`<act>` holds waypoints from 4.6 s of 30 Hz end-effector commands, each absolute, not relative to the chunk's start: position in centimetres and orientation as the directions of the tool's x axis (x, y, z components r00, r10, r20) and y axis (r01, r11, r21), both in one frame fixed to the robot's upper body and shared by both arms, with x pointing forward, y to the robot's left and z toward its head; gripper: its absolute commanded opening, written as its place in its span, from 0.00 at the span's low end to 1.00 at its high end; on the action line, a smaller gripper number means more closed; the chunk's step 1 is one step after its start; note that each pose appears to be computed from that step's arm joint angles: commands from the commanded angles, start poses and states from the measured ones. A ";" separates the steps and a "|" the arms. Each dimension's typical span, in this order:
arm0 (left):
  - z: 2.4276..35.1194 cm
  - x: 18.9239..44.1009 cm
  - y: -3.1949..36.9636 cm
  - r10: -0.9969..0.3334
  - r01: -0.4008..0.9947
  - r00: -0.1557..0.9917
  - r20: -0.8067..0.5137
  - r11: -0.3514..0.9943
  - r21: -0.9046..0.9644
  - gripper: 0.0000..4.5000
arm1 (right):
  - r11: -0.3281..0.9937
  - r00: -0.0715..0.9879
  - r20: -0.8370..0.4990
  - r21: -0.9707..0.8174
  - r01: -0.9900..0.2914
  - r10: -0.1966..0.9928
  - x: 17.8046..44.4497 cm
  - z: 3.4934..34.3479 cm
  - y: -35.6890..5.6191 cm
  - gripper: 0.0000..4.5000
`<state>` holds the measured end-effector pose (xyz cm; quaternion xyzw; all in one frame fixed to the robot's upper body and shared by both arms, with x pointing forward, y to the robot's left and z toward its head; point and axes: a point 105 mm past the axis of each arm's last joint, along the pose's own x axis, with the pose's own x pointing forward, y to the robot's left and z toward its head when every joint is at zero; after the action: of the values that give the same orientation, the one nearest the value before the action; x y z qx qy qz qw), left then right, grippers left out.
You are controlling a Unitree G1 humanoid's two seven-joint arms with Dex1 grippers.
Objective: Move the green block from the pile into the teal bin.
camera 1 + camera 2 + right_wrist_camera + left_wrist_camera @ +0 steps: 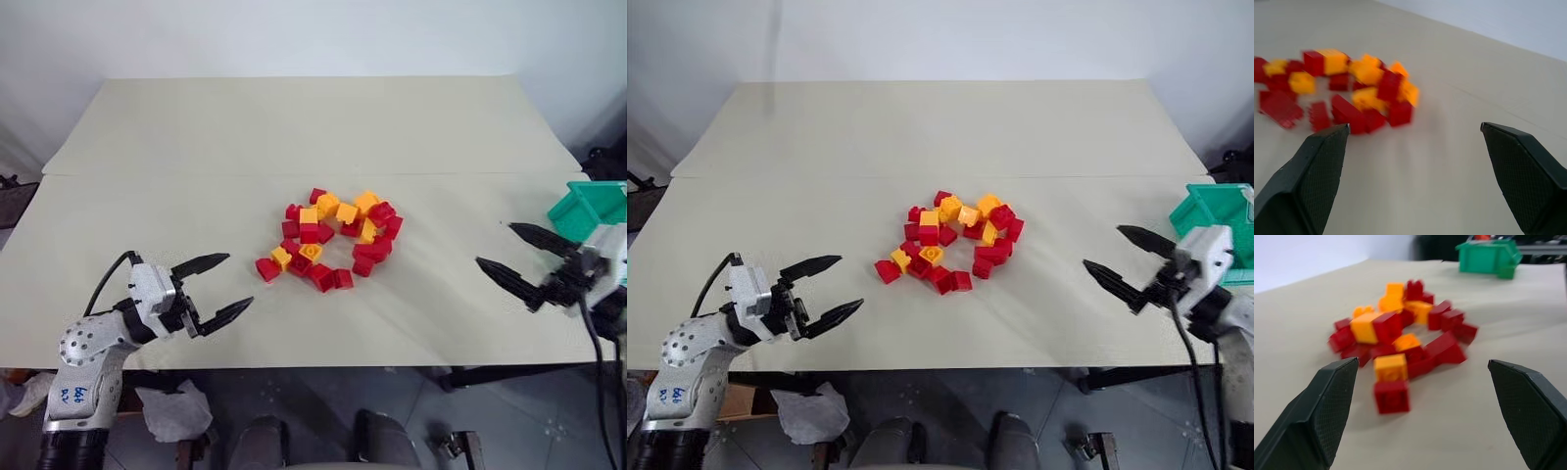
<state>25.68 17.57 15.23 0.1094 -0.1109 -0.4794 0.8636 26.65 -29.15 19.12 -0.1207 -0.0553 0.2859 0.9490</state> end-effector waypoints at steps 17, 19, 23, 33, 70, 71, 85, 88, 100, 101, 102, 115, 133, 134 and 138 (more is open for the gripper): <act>15.9 23.6 10.9 -0.972 0.948 0.208 0.107 0.228 0.222 1.00 | 0.887 0.923 -0.297 -0.317 -0.337 0.245 16.9 19.0 -37.9 1.00; 16.0 23.6 10.8 -0.972 0.948 0.208 0.107 0.227 0.222 1.00 | 0.910 0.927 -0.305 -0.282 -0.305 0.217 18.0 18.5 -37.8 1.00; 16.1 23.5 11.0 -0.968 0.946 0.225 0.110 0.244 0.213 1.00 | 0.970 0.927 -0.347 -0.133 -0.202 0.145 20.5 17.0 -38.1 1.00; 15.9 22.4 12.0 -0.945 0.927 0.314 0.093 0.326 0.186 1.00 | 0.999 0.898 -0.439 -0.035 0.029 -0.041 24.1 13.9 -39.2 1.00; 16.7 22.8 12.4 -0.926 0.903 0.365 0.099 0.378 0.206 1.00 | 0.958 0.938 -0.212 0.026 0.287 -0.275 31.6 8.5 -37.5 1.00; 16.7 22.9 12.4 -0.926 0.902 0.365 0.099 0.378 0.207 1.00 | 0.961 0.944 -0.206 0.040 0.272 -0.259 31.8 8.5 -37.1 1.00; 16.7 23.1 12.4 -0.925 0.900 0.367 0.103 0.381 0.212 1.00 | 0.998 0.995 -0.095 0.056 0.021 -0.016 31.1 10.5 -32.5 0.19; 16.6 23.1 12.4 -0.924 0.900 0.369 0.102 0.382 0.211 1.00 | 0.998 0.995 -0.099 0.051 0.025 -0.020 30.7 10.7 -32.6 0.07; 16.4 23.2 12.7 -0.916 0.891 0.387 0.102 0.400 0.216 1.00 | 0.984 0.985 -0.080 -0.084 -0.160 0.153 29.1 14.4 -29.8 0.50; 16.4 23.3 12.6 -0.916 0.890 0.386 0.108 0.401 0.217 1.00 | 0.983 0.987 -0.081 -0.109 -0.149 0.140 29.2 15.1 -30.4 0.58; 16.4 23.3 12.5 -0.916 0.890 0.386 0.112 0.401 0.218 1.00 | 0.981 0.987 -0.086 -0.126 -0.145 0.135 29.2 15.5 -30.8 0.66; 16.1 24.0 12.2 -0.910 0.881 0.393 0.132 0.414 0.229 1.00 | 0.609 0.749 -0.570 -0.475 -0.635 0.337 30.1 17.8 -36.4 1.00; 16.3 23.2 12.5 -0.884 0.850 0.446 0.142 0.468 0.241 1.00 | 0.321 0.573 -0.811 -0.515 -0.795 0.119 34.2 16.2 -37.6 1.00; 16.4 23.2 12.5 -0.883 0.849 0.448 0.142 0.470 0.242 1.00 | 0.314 0.587 -0.803 -0.534 -0.785 0.102 34.5 16.3 -37.5 1.00; 16.7 23.1 12.7 -0.874 0.838 0.464 0.141 0.485 0.251 1.00 | 0.311 0.623 -0.780 -0.578 -0.754 0.059 35.8 16.6 -37.2 1.00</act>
<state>23.50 12.49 15.74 0.0589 -0.1101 -0.5080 0.8523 35.65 -36.75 16.18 -0.5133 0.3324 0.2945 0.7344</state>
